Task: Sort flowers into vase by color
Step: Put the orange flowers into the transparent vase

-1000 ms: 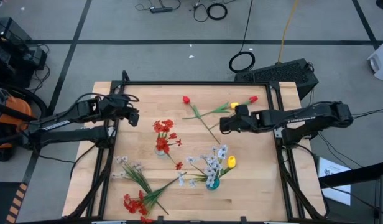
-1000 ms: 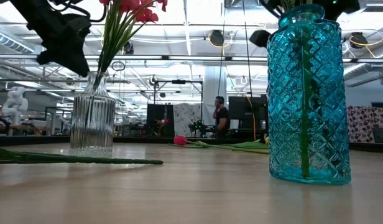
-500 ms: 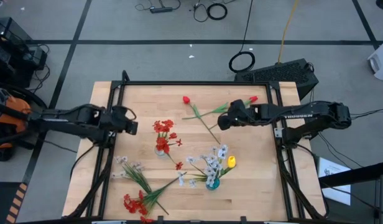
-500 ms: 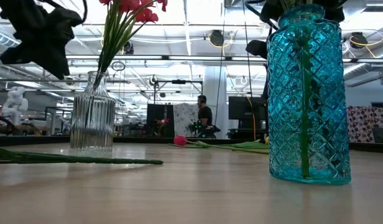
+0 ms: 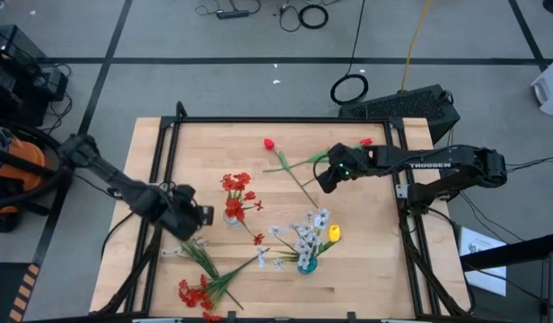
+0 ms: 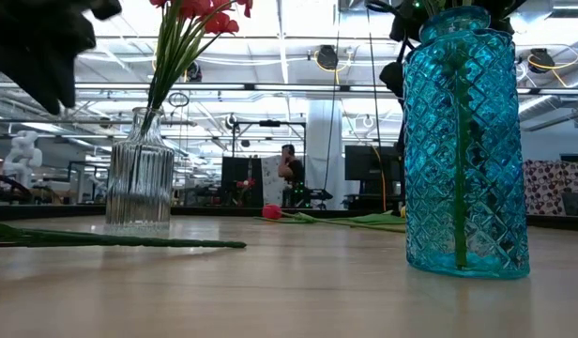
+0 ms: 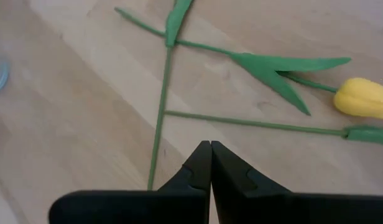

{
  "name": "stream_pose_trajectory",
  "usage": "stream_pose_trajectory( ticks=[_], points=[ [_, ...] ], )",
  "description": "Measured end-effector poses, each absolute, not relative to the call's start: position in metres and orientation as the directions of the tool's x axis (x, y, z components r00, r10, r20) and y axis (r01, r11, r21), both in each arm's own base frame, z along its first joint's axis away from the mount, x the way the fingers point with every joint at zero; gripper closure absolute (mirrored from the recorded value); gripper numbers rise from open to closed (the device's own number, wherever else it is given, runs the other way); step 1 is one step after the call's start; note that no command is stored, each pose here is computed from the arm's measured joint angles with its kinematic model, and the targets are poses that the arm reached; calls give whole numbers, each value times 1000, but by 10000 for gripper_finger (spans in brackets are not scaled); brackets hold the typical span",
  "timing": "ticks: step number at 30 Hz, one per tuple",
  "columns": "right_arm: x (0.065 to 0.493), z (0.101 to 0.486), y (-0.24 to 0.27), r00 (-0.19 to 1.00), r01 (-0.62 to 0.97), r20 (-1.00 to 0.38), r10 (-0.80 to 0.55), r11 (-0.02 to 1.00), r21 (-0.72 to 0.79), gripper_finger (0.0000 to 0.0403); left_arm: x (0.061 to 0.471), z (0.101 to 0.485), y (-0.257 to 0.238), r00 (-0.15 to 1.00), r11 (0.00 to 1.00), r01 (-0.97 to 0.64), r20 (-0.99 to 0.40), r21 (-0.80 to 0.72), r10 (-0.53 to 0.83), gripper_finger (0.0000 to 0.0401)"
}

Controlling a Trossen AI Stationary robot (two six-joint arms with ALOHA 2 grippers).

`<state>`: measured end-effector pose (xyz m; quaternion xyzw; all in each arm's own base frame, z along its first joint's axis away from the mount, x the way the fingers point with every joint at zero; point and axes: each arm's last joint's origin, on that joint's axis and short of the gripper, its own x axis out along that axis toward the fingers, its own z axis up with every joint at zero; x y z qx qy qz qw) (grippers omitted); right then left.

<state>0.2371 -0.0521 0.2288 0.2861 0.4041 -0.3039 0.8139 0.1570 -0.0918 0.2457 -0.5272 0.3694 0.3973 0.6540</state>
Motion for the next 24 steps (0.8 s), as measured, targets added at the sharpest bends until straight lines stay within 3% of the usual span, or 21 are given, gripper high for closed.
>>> stream_pose_trajectory(
  ticks=[9,24],
  points=[
    [236,229,-56,488,660,-833,-260,735,158,403,199,247,-166,351,181,-927,-931,-329,103,327],
    [237,229,-55,497,591,-835,-235,797,128,403,254,219,-221,459,561,-734,-888,-383,-6,327]
  ],
)
